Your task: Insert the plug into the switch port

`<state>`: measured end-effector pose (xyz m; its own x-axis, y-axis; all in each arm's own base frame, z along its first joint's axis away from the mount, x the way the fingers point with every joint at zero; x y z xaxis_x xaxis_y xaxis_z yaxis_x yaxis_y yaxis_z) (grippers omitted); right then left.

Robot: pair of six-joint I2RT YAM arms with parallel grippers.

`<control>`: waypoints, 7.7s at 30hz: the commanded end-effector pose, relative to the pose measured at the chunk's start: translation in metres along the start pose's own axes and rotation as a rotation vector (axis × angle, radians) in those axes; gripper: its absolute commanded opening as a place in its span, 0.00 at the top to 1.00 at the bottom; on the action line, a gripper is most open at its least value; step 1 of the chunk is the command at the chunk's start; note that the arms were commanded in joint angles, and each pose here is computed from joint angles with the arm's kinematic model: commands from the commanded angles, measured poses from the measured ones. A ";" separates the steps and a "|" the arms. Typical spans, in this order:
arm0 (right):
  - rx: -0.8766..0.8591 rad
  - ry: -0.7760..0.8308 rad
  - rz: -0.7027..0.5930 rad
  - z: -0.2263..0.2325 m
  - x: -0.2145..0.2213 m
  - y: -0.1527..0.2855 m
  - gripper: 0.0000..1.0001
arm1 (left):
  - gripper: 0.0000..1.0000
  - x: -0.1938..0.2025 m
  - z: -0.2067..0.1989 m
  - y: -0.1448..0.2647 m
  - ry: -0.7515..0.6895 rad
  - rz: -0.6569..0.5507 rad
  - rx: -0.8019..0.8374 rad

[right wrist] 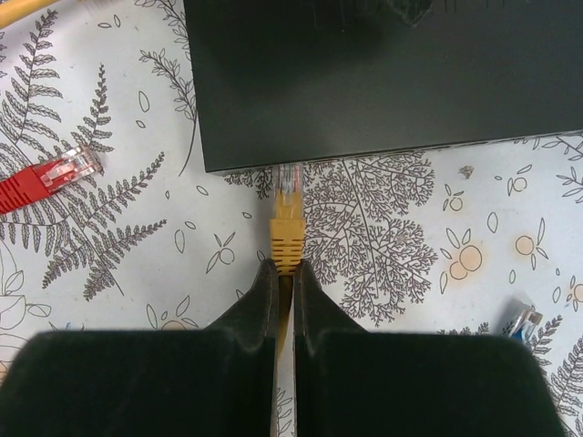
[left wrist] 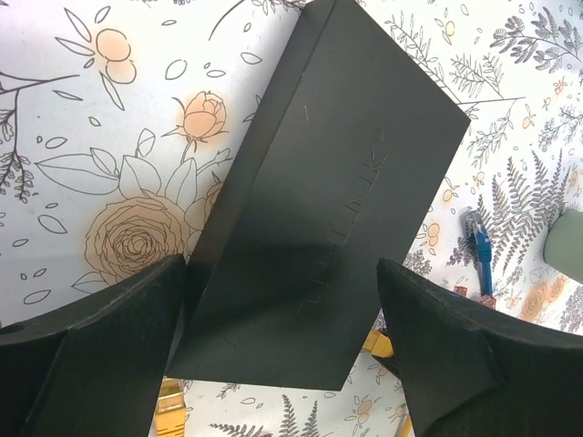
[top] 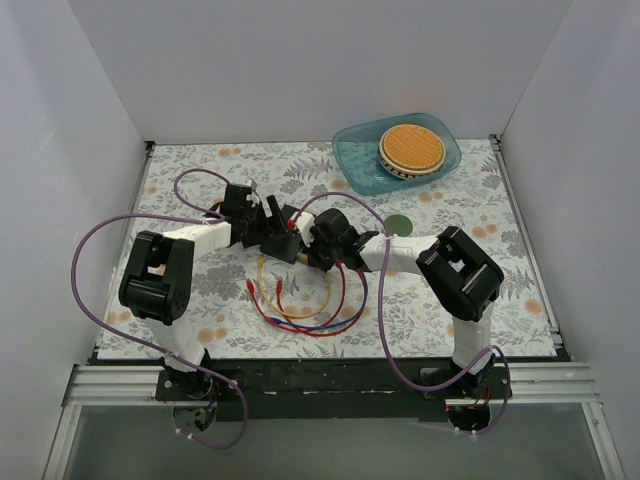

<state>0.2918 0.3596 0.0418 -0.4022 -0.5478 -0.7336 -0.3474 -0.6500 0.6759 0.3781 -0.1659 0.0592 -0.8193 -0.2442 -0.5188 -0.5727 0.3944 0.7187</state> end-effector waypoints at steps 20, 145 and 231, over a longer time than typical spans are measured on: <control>0.010 0.126 -0.221 0.003 -0.067 -0.007 0.99 | 0.15 0.048 -0.037 -0.001 -0.003 0.244 0.181; 0.234 -0.305 -0.036 -0.039 0.023 0.068 0.53 | 0.02 -0.017 -0.058 0.113 0.099 -0.125 0.086; -0.161 0.197 -0.447 0.027 -0.082 0.167 0.99 | 0.55 0.016 -0.168 0.130 -0.141 -0.115 0.609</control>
<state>0.2453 0.2976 0.1861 -0.1193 -0.3241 -0.9385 -0.3618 -0.8660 0.3451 0.2805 -0.2695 0.1998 -0.7824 -0.1835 -0.5951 -0.4503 0.8268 0.3371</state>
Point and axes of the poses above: each gripper's point midway between its finger pads, its own y axis back along the fingers, its own z axis along the line the jaws close on, x = y × z, the point moved 2 cm from there along y, back along the fingers, and after that the axes turned 6 degrees about -y, right-handed, at the moved point
